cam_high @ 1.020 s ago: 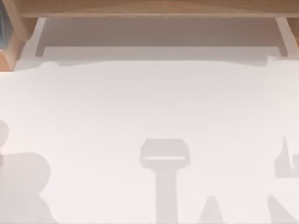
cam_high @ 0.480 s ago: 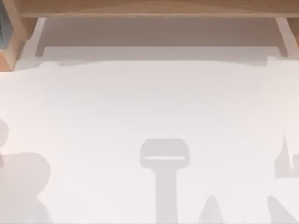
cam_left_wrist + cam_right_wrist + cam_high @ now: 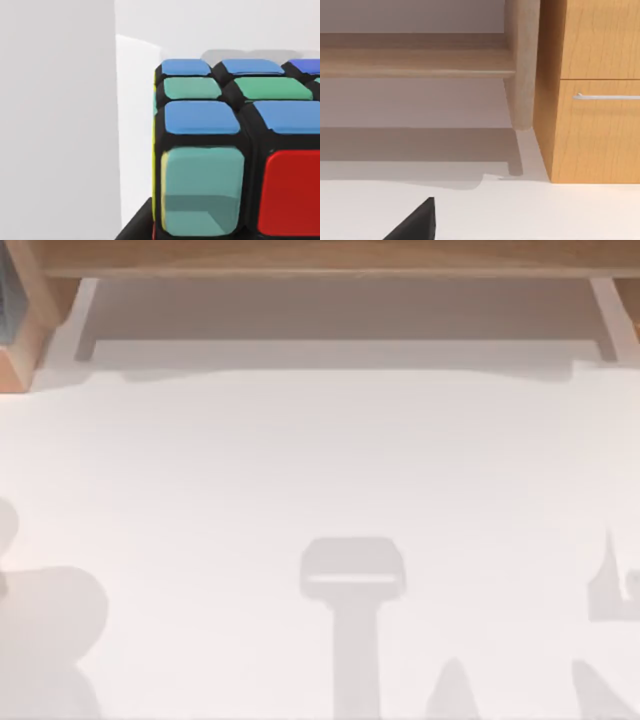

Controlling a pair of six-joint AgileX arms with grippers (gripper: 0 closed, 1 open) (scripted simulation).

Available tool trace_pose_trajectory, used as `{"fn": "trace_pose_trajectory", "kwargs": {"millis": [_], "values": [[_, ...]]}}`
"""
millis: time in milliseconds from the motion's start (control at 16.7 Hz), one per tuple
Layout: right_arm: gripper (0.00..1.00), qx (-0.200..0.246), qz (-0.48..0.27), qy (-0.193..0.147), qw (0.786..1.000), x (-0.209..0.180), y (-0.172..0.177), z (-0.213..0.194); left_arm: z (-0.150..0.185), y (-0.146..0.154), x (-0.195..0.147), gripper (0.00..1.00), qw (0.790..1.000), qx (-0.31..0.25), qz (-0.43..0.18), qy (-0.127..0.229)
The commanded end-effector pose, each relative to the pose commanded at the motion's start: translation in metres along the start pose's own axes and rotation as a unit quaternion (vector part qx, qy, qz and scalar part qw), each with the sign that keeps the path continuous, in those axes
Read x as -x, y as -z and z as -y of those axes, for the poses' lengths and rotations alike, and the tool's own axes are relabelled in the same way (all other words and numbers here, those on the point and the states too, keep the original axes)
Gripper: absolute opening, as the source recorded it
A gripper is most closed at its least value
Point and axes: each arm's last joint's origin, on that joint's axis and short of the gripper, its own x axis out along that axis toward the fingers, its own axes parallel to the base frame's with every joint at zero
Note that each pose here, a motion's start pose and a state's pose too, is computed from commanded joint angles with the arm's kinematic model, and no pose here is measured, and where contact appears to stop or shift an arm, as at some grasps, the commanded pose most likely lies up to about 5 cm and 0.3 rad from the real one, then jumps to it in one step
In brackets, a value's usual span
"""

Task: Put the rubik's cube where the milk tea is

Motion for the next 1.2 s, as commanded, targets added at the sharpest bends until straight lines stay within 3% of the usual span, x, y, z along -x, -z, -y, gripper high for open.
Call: {"fn": "trace_pose_trajectory", "kwargs": {"millis": [420, 1200], "values": [[1.0, 0.0, 0.0, 0.0, 1.0, 0.0, 0.0, 0.0, 0.005, 0.0, -0.016, 0.0, 1.0, -0.004, -0.017, 0.021], [1.0, 0.0, 0.0, 0.0, 1.0, 0.0, 0.0, 0.0, 0.005, 0.0, -0.016, 0.98, 1.0, -0.004, -0.017, 0.021]]}}
